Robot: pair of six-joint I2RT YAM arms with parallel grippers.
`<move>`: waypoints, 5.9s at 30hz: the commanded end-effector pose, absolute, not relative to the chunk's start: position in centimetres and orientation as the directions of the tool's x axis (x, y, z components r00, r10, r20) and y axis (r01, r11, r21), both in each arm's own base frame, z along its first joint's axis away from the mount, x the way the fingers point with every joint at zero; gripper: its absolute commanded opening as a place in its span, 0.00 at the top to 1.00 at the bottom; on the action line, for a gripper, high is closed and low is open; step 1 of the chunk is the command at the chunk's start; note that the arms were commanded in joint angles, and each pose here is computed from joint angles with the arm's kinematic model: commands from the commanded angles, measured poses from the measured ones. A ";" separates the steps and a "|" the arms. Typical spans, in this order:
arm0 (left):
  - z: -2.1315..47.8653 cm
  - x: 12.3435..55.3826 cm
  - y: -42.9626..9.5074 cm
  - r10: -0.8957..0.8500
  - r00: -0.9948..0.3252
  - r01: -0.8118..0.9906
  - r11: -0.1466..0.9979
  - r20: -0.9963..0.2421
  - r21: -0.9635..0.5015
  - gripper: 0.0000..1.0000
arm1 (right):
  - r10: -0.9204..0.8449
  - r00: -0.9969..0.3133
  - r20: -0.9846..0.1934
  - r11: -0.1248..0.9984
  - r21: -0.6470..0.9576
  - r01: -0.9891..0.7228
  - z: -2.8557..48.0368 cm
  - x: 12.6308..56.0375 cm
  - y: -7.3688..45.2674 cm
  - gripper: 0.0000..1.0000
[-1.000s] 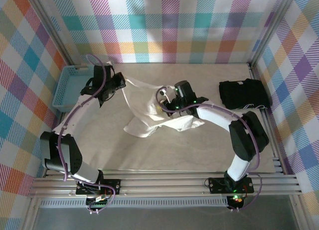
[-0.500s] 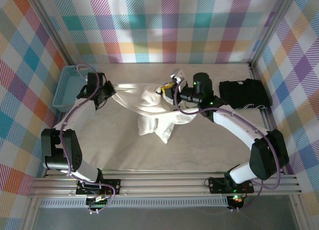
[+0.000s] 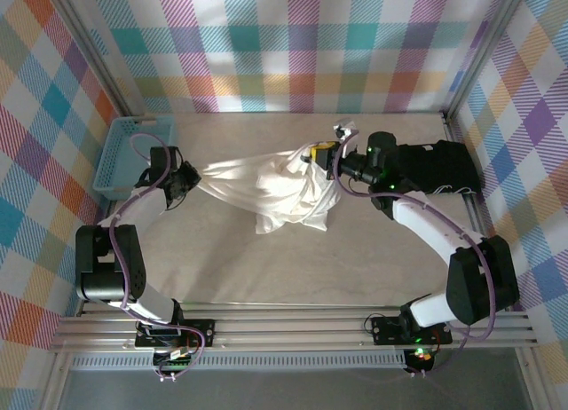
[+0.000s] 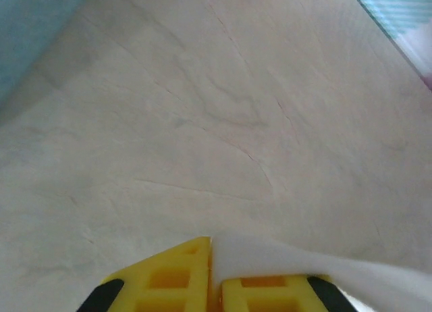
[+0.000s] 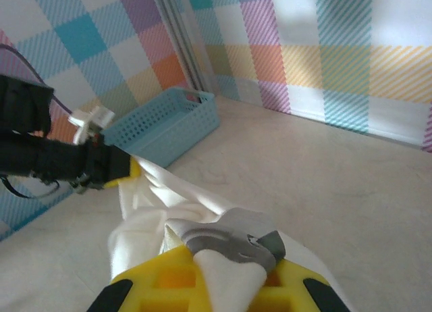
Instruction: Fold the inside-out t-shirt
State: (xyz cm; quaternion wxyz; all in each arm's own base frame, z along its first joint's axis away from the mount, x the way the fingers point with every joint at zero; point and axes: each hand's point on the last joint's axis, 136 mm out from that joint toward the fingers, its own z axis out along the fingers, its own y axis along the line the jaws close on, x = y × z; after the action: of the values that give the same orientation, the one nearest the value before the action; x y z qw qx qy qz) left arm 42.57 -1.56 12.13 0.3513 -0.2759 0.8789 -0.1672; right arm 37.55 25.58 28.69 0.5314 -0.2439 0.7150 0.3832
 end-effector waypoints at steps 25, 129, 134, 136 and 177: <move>17.7 42.6 -25.1 -0.206 -0.818 0.261 0.699 -0.537 -0.666 0.08 | 0.065 -0.328 -0.942 0.494 0.316 -0.810 27.9 36.6 26.9 1.00; 34.2 34.1 -24.3 -0.247 -0.610 0.566 0.530 -0.753 -0.632 1.00 | -0.148 -0.573 -0.806 0.813 0.231 -0.534 16.2 29.0 19.3 0.58; 34.2 33.7 -24.4 -0.242 -0.616 0.566 0.526 -0.749 -0.635 1.00 | -0.154 -0.411 -0.899 0.619 0.236 -0.749 20.6 26.8 23.3 0.31; 34.2 33.6 -24.5 -0.239 -0.617 0.568 0.524 -0.750 -0.635 1.00 | -0.173 -0.368 -0.913 0.574 0.210 -0.791 21.6 26.7 24.7 0.27; 24.2 38.6 -13.9 -0.466 -0.563 0.059 0.801 -0.683 -0.596 1.00 | -0.188 -0.310 -0.932 0.251 0.259 -0.933 24.6 19.5 27.7 1.00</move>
State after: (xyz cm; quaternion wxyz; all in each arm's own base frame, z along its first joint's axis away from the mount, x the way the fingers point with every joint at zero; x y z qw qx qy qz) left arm 39.17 -15.49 28.36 0.4740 -0.0989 0.8163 -0.3150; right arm 23.07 25.91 27.74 0.5018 -0.3807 0.6809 0.3737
